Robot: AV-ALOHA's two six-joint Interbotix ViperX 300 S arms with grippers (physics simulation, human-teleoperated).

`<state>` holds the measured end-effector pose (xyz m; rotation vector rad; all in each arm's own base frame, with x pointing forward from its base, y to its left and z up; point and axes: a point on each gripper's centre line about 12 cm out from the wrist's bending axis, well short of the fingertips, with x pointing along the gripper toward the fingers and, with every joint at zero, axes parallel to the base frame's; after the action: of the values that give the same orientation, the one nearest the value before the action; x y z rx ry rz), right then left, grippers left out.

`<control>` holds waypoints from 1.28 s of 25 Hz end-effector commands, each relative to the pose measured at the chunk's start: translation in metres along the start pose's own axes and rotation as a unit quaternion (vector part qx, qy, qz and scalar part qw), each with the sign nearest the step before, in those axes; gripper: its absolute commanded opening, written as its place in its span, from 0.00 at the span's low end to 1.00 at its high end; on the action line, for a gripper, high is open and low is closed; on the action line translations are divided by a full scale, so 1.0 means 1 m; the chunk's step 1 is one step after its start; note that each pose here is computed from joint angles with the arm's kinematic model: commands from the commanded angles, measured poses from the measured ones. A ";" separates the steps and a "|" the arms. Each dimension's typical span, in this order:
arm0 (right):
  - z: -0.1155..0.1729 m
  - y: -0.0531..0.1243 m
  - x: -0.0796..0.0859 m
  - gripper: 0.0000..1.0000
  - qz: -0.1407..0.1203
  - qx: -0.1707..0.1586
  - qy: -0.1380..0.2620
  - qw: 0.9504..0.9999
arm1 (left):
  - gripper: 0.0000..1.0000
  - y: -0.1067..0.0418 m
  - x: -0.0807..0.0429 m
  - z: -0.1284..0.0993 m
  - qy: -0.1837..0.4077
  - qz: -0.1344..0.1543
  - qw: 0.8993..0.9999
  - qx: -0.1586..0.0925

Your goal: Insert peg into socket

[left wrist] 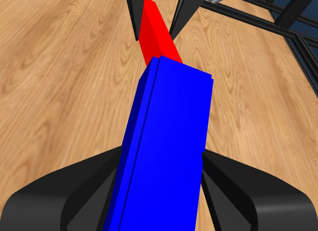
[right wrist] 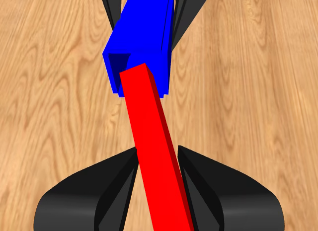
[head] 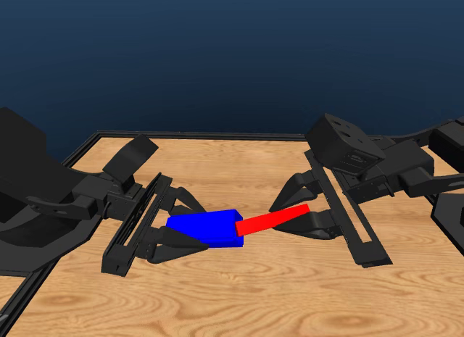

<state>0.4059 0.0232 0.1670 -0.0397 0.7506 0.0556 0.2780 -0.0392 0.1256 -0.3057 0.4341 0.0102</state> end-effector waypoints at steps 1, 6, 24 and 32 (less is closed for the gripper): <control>0.019 -0.002 0.001 0.00 -0.002 0.004 -0.029 1.000 | 0.00 -0.002 0.011 0.007 -0.010 -0.004 1.000 -0.004; 0.017 -0.002 0.014 0.00 -0.002 0.001 -0.004 1.000 | 0.00 -0.002 0.024 0.005 0.009 -0.003 1.000 -0.007; 0.034 0.013 0.052 1.00 -0.005 0.011 0.052 0.999 | 0.00 0.000 0.031 0.001 0.041 0.007 0.999 -0.024; -0.020 -0.003 0.028 1.00 -0.023 0.083 0.099 0.991 | 0.00 0.001 0.027 0.003 0.035 0.006 0.999 -0.022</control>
<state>0.4185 0.0237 0.1185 0.0560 1.0031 -0.0376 0.2963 -0.0400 0.1010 -0.3437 0.5802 0.0305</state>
